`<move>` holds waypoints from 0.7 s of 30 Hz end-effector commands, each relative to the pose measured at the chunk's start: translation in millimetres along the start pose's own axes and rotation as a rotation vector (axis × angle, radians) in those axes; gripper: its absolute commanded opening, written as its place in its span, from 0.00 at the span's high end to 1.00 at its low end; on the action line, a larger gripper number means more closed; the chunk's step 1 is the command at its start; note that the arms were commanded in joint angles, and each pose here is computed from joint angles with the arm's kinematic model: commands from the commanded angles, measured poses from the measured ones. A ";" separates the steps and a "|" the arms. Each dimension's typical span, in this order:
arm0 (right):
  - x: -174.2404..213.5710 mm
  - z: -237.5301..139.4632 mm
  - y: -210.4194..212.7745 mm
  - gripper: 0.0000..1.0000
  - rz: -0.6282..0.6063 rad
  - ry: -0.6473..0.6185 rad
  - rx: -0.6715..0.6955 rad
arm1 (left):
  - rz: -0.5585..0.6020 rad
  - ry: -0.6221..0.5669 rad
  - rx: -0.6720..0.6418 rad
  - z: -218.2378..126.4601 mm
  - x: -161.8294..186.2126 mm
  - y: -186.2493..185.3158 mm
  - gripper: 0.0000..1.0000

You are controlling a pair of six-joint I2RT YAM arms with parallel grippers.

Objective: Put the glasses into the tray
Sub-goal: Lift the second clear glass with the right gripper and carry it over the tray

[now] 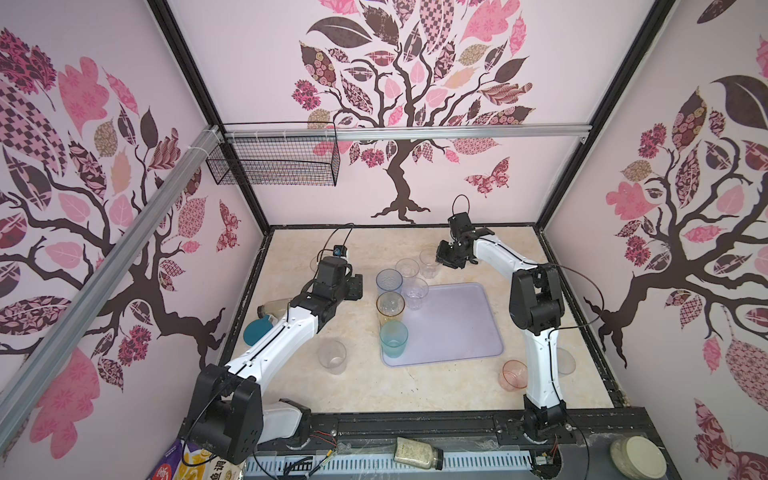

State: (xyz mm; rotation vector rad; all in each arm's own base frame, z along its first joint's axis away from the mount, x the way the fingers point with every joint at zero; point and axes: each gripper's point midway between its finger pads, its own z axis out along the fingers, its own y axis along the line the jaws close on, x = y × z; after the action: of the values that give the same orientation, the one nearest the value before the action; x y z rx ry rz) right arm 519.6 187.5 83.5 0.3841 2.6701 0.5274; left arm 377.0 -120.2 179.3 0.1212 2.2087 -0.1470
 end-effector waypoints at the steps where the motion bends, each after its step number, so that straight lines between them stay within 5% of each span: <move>1: 2.0 0.6 -2.3 0.79 -0.018 0.004 0.020 | 0.011 0.013 -0.004 4.0 9.2 1.4 0.29; 9: -2.5 -33.1 6.6 0.95 -0.039 -0.041 -0.003 | 0.011 0.009 -0.002 2.9 8.2 1.2 0.30; 21: -9.3 -100.3 23.0 1.00 -0.066 -0.131 -0.049 | 0.001 -0.009 -0.010 -1.7 4.7 2.9 0.30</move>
State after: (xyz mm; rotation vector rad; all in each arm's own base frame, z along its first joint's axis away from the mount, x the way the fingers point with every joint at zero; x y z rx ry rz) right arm 498.1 176.0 130.0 0.3441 2.6175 0.5043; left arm 376.3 -119.3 176.3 0.1232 2.2113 -0.1411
